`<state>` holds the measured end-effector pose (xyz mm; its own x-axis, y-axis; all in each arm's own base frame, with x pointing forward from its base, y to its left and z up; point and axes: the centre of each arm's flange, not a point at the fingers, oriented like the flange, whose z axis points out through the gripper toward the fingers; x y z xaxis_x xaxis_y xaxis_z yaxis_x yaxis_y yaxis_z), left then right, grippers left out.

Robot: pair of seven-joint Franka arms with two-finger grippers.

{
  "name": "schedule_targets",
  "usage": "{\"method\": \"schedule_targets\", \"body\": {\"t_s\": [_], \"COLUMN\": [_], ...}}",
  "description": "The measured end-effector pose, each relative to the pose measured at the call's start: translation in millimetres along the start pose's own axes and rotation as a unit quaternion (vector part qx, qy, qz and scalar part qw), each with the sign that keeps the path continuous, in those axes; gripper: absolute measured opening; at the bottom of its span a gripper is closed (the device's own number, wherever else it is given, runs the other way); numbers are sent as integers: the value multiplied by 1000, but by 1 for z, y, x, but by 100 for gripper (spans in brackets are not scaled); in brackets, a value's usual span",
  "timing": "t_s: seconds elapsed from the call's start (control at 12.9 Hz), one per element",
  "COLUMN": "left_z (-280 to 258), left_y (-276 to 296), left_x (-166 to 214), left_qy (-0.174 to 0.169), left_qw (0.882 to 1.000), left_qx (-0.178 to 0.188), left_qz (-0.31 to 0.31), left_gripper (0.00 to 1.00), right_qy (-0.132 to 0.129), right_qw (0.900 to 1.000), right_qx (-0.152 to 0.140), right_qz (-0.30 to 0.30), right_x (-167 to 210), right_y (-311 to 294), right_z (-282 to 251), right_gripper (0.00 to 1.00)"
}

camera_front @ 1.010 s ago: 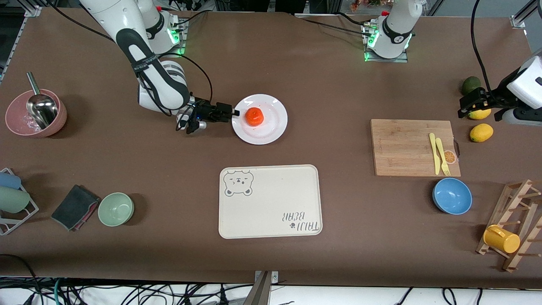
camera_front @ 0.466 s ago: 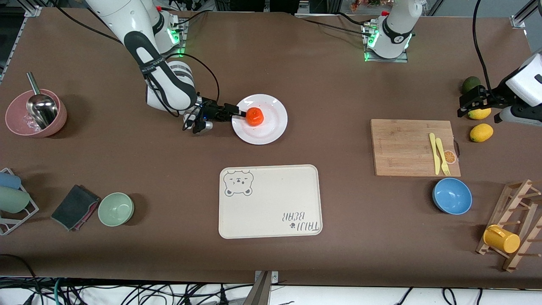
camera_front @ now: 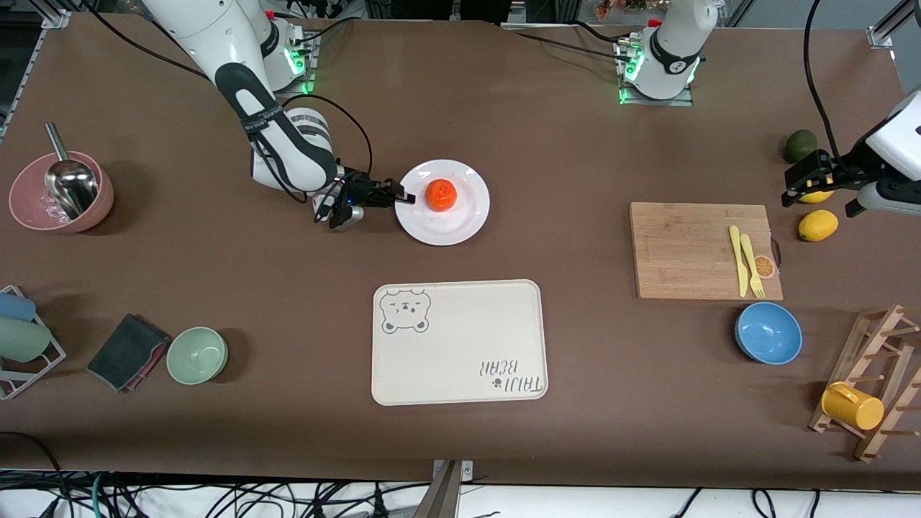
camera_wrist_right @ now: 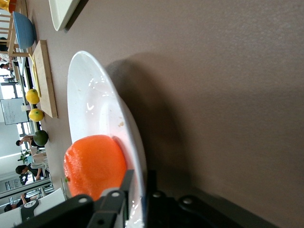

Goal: Place orange and plate with both arms
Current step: 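Reach the right gripper to the white plate rim and grasp it, then slide the plate with the right gripper onto the bear tray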

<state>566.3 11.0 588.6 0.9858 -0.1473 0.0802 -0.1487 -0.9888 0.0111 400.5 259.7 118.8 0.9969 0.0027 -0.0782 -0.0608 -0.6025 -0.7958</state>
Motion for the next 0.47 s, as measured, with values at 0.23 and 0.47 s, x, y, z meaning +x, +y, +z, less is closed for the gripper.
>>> {"method": "schedule_targets", "body": {"t_s": [0.23,0.47], "left_z": [-2,-1], "left_y": [0,1], "left_x": [2,3], "left_qy": [10,10], "left_qw": [1000,1000], "left_qx": [2,2], "left_qz": [1,2], "left_gripper": [100,100], "right_qy": [7,46], "right_qw": [1000,998], "right_qx": [7,30], "right_qz": [-1,23], "right_x": [5,28], "right_y": [-4,-18], "right_z": [-1,-6], "right_gripper": [4,4]}}
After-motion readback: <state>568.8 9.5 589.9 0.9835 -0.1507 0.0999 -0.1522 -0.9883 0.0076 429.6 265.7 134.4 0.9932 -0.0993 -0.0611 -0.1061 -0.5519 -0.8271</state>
